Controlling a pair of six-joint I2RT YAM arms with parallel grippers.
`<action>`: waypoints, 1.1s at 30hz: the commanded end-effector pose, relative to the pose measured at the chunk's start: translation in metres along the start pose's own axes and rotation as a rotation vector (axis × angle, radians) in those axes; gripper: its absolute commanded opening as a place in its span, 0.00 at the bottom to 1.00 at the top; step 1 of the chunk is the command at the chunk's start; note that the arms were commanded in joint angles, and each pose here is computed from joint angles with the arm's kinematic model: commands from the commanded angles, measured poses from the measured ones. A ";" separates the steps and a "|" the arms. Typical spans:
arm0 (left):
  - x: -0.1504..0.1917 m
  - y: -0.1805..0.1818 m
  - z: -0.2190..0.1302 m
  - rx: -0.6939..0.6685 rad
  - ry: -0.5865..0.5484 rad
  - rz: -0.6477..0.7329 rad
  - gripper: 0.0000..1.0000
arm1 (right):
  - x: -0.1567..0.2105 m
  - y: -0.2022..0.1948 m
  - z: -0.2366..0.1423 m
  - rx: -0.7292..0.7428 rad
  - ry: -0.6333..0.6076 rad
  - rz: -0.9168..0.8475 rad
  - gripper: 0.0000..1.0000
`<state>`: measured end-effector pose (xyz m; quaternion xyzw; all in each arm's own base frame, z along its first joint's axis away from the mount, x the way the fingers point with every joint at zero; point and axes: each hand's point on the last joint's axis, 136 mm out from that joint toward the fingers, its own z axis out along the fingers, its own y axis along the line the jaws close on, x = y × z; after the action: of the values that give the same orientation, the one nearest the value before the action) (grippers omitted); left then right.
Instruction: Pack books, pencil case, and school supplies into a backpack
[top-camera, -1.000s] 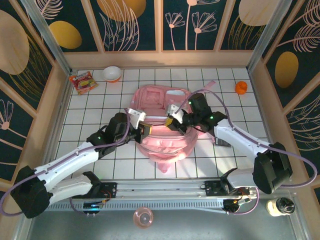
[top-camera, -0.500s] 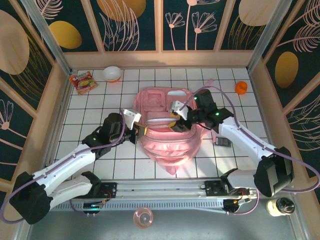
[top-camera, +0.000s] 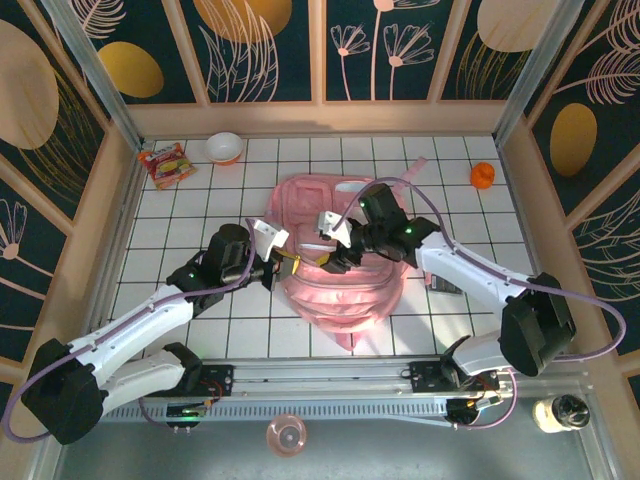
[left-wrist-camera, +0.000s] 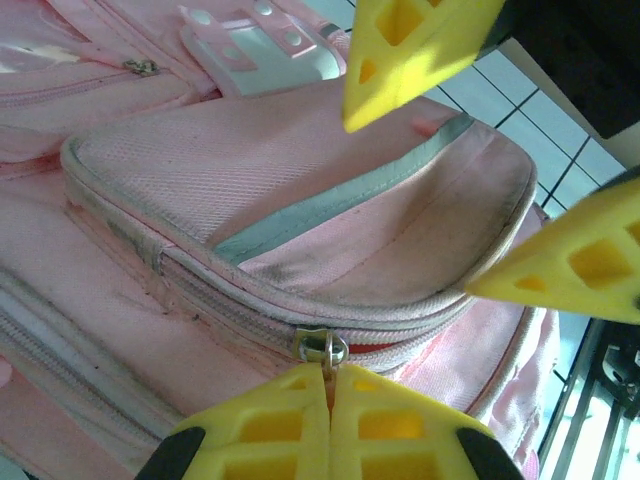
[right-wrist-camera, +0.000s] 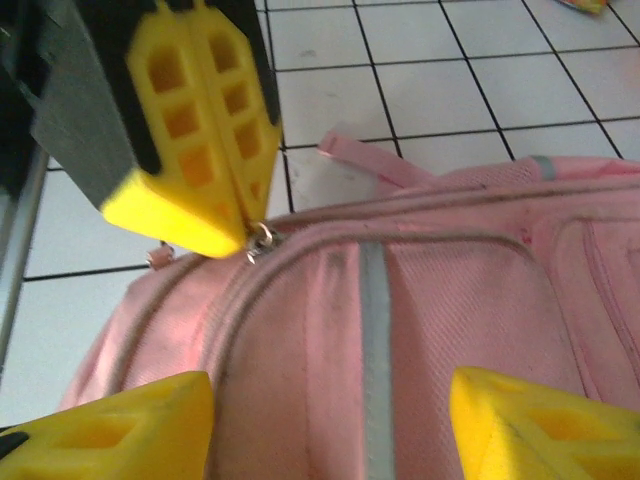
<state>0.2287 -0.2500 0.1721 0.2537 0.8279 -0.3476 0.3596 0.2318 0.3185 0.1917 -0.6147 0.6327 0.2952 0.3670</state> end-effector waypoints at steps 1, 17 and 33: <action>-0.034 0.001 -0.003 -0.035 -0.103 -0.005 0.00 | -0.020 0.014 -0.004 -0.075 -0.049 0.010 0.66; -0.038 -0.008 -0.003 0.021 -0.122 -0.012 0.00 | 0.013 -0.022 -0.005 0.200 0.119 0.047 0.26; -0.016 0.085 0.002 -0.430 -0.107 -0.062 0.01 | -0.021 0.017 -0.045 0.018 -0.028 -0.156 0.00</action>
<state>0.2642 -0.2386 0.1640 0.1911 0.8488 -0.2841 0.4029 0.2217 0.2982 0.2086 -0.6427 0.6113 0.2453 0.3913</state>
